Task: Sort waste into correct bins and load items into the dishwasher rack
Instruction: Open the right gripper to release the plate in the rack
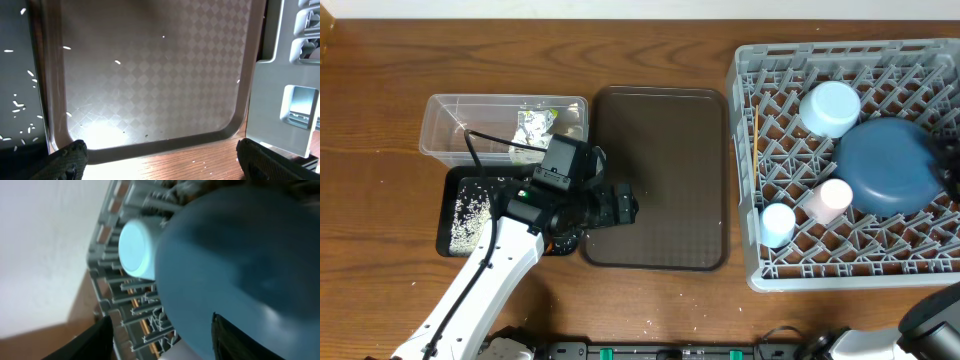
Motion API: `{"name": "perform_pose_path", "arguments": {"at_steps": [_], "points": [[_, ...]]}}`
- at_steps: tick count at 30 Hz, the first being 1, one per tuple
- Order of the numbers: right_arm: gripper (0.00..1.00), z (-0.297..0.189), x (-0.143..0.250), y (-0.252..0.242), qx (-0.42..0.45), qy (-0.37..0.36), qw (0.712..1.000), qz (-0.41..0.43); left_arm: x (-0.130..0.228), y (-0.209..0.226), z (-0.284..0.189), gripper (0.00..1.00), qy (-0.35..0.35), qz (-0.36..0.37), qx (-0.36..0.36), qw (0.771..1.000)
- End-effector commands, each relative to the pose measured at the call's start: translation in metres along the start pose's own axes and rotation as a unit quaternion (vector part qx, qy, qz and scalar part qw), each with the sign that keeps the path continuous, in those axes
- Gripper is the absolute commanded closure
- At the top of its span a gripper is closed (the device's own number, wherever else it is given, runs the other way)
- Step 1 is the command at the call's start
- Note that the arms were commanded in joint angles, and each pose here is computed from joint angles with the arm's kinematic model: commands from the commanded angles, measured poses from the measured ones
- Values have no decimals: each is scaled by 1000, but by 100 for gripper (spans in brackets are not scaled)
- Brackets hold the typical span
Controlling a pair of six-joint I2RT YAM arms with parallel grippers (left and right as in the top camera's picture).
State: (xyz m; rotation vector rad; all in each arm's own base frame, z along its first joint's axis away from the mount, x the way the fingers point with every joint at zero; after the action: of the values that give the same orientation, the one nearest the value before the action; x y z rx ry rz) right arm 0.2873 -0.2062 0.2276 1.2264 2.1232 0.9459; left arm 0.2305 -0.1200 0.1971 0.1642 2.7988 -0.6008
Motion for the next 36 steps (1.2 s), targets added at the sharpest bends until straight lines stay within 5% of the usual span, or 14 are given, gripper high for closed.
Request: {"name": "perform_pose_path", "arguments": {"at_steps": [1,5,7,16,18,36], "points": [[40,18,16,19,19,20,995,-99,-5,-1,-4,3,-10,3,-3,1000],[38,45,40,43,18,61,982,-180,-5,-1,-4,3,-10,3,-3,1000],[28,60,53,50,46,73,972,-219,-5,-1,-4,3,-10,3,-3,1000],[24,97,86,63,245,32,907,-341,-5,-1,-4,3,-10,3,-3,1000],[1,95,83,60,299,6,886,-354,-5,-1,-4,3,-10,3,-3,1000],[1,94,85,58,336,-4,869,-363,-5,-1,-4,3,-10,3,-3,1000]]}}
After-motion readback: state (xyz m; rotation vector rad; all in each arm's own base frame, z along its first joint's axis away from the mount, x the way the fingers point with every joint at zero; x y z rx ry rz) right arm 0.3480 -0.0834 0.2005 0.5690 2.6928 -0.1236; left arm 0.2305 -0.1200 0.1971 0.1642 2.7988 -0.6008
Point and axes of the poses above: each gripper's point midway between its finger pads, its own z axis out along the fingers, its own y axis along the line the jaws close on, x = y × z, the point moved 8 cm from there along -z, back along the fingers, and after that the axes turned 11 degrees about z, right-handed, at the moved point
